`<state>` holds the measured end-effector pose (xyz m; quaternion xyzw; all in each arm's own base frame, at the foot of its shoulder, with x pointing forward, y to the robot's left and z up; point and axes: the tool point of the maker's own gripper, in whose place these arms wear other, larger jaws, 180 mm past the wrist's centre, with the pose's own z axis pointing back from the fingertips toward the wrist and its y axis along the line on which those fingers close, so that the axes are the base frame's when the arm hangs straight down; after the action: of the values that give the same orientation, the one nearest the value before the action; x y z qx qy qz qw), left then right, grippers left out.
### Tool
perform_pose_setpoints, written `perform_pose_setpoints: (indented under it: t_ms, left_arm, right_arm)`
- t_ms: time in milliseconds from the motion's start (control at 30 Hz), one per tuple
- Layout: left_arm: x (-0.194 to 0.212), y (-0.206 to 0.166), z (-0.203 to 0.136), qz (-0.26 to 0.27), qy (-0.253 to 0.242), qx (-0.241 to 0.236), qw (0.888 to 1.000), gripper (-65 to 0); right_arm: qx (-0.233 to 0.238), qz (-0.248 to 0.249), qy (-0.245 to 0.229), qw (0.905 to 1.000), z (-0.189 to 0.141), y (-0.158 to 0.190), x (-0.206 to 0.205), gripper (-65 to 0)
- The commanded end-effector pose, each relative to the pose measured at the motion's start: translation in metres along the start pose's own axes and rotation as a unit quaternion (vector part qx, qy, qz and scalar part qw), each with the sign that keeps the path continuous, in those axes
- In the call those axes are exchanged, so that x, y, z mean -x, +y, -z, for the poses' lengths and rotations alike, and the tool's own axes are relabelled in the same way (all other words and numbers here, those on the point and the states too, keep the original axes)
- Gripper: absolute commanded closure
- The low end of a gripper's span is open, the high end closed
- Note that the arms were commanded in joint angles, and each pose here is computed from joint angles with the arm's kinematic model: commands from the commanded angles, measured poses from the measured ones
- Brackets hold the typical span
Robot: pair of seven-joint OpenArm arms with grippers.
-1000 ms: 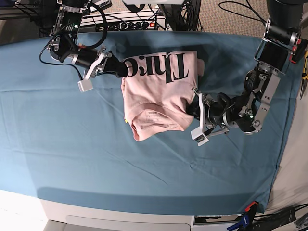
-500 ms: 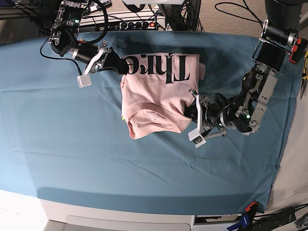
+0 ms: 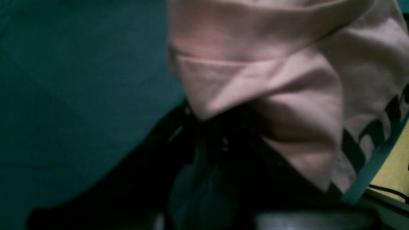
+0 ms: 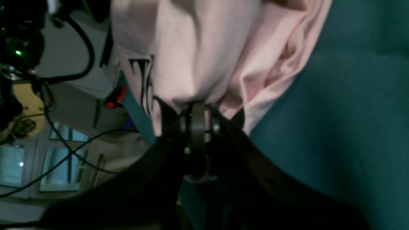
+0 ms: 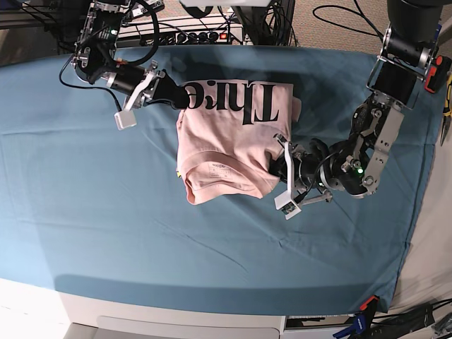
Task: Fold the T-shirt properly
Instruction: 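Open both grippers and pull them away from the shirt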
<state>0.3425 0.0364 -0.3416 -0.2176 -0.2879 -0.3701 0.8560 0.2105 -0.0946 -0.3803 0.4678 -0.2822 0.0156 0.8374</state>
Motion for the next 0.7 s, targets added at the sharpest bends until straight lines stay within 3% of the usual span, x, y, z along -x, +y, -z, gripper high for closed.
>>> perform_pose_setpoints:
  t_ms: [0,100,167,267,433,567,667]
  left_arm:
    - [-0.021,0.011,-0.009,0.014,-0.028,-0.021,0.999,0.0]
    - [-0.019,0.027,-0.011,0.050,-0.015,-0.064,0.997,0.0]
    - [-0.022,0.038,-0.015,0.065,-0.008,-0.089,0.994,-10.0]
    - [-0.030,0.056,-0.025,0.085,-0.003,-0.124,0.989,-18.7]
    - [-0.052,0.082,-0.047,0.101,-0.011,-0.174,0.979,-18.7]
    - [-0.061,0.102,-0.066,0.116,-0.007,-0.211,0.971,-18.7]
    - [-0.057,0.119,-0.080,0.099,0.004,-0.242,0.965,-18.7]
  right_arm:
    - [0.005,0.000,0.012,0.9999,0.001,-0.001,0.001,0.0]
    - [0.011,-0.013,0.008,0.9998,0.002,-0.003,-0.010,-0.4]
    - [0.023,-0.021,0.001,0.9995,0.000,-0.008,-0.020,-6.6]
    - [0.039,-0.028,-0.028,0.9984,-0.010,-0.016,-0.041,-7.6]
    - [0.076,-0.031,-0.091,0.9924,-0.043,-0.033,-0.076,-7.6]
    - [0.111,-0.045,-0.112,0.9865,-0.077,-0.047,-0.093,-7.6]
    - [0.146,-0.060,-0.121,0.9800,-0.109,-0.058,-0.105,-7.6]
